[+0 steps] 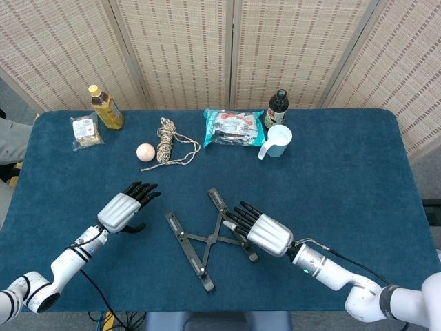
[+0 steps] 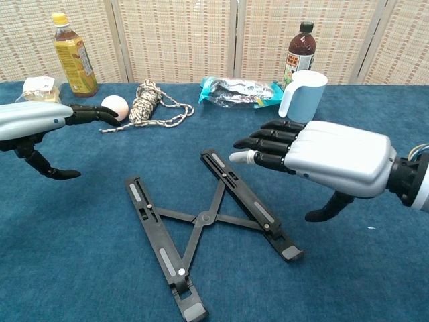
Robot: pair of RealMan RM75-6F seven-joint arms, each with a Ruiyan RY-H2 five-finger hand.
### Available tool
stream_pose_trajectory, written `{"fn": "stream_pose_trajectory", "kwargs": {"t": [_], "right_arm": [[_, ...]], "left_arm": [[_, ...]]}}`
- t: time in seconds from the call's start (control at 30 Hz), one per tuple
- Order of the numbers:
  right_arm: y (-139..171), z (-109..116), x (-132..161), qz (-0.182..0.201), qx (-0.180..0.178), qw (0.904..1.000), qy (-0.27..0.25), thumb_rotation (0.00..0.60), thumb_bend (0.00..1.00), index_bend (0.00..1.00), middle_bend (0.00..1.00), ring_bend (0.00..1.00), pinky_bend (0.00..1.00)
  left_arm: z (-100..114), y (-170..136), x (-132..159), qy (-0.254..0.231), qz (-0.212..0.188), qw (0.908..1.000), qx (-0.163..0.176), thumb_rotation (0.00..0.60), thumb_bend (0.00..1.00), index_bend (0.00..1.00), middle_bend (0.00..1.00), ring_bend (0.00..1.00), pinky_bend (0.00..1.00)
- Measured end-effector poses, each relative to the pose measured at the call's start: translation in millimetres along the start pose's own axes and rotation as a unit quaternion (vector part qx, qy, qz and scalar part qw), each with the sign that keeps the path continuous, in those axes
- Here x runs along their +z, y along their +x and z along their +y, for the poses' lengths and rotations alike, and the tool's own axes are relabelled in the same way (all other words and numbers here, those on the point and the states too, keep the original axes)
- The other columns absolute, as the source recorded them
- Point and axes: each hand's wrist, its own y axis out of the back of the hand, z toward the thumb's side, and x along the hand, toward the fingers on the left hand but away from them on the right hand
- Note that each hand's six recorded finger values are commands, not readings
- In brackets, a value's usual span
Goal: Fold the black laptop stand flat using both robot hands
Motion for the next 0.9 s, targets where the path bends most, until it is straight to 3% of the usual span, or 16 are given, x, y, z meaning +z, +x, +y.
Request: {"fn": "stream_pose_trajectory", "kwargs": {"t": [0.47,0.9], "right_arm": [[-24,-26,23,0.023,-0.045,0.9974,0.051,0.6,0.0,0.0,0.0,0.0,0.0],[-51,-23,50,0.041,-0.082,0.9947,0.047,0.6,0.0,0.0,0.0,0.0,0.0]], "left_arm": [[-11,4,-9,-0.03,0.012,0.9994,-0.014,0.6,0.25,0.06,0.0,0.0,0.0],[-14,1,-19,-0.032,0.026,0.999,-0.015,0.6,0.25,0.06,0.0,0.0,0.0]]}}
